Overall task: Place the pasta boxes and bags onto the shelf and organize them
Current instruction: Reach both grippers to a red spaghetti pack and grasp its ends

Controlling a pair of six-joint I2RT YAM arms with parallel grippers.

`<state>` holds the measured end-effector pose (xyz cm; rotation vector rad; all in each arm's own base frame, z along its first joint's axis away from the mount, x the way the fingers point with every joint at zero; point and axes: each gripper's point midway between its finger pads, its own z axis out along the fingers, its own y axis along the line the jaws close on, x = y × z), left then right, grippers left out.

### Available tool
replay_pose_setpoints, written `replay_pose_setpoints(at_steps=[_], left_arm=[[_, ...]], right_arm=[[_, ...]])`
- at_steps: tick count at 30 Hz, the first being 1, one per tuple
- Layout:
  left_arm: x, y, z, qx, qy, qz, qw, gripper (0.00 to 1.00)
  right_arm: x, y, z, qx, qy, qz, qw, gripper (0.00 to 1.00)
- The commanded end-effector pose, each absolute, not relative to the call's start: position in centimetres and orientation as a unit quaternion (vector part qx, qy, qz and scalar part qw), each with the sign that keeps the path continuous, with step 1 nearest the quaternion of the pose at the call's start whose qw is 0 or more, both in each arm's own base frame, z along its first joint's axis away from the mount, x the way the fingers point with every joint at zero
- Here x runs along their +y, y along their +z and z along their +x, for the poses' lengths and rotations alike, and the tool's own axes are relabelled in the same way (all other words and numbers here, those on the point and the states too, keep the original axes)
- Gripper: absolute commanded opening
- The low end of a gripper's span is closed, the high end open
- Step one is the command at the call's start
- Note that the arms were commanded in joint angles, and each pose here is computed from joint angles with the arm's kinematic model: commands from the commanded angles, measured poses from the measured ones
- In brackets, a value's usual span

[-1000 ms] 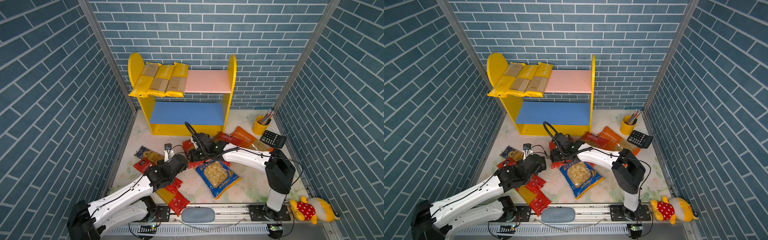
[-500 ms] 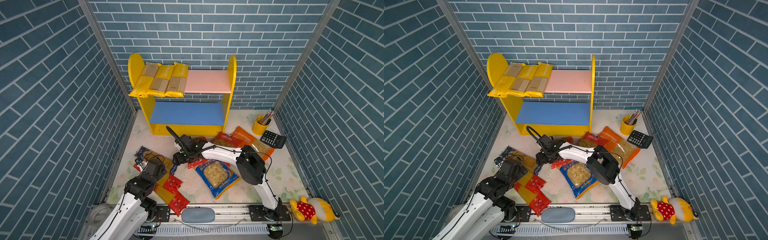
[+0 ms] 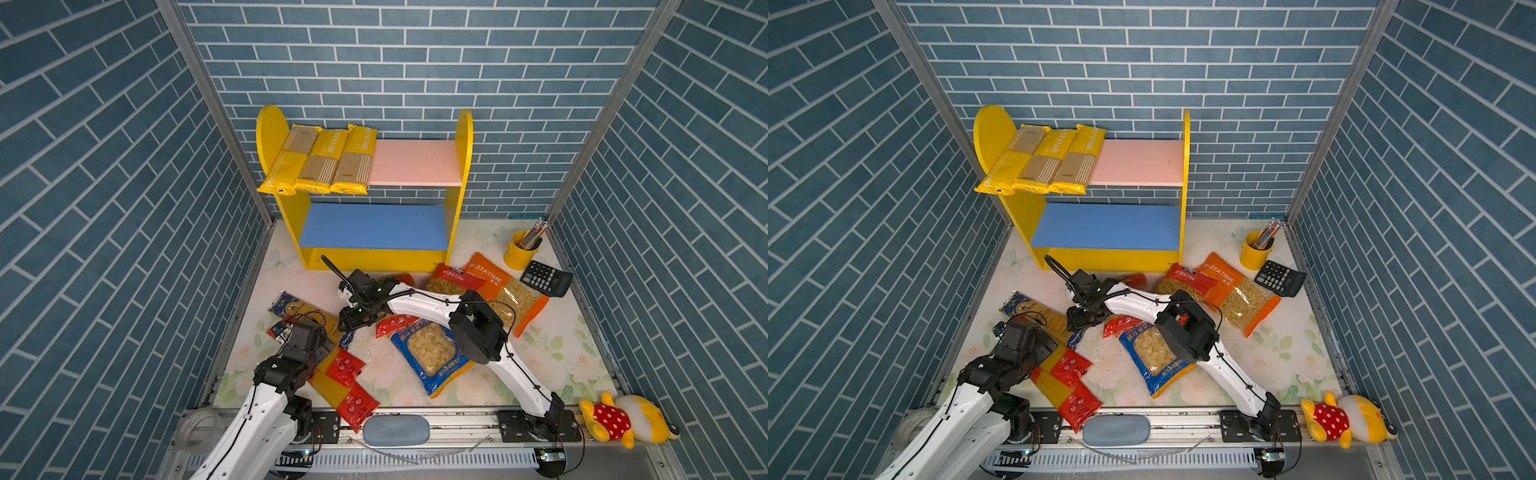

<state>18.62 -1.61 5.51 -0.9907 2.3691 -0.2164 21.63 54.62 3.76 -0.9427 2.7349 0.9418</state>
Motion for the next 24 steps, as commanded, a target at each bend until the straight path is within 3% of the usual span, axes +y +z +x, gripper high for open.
replay_pose_setpoints(at_steps=[1,9,17,24], left_arm=[[-2.3,5.1,19.2,0.879,-0.107,-0.37,0.28,0.87],[-3.3,5.3,19.9,0.882,-0.134,-0.352,0.284,0.74],[-3.6,5.7,20.3,0.882,-0.143,-0.341,0.291,0.62],[-4.1,5.4,20.6,0.883,-0.154,-0.337,0.29,0.61]], right_arm=[[55.2,4.0,19.7,0.885,0.326,-0.332,0.018,0.37],[55.0,9.8,20.5,0.873,0.346,-0.334,0.079,0.11],[52.1,15.3,21.5,0.877,0.335,-0.315,0.139,0.04],[44.0,17.0,23.2,0.902,0.288,-0.263,0.185,0.02]])
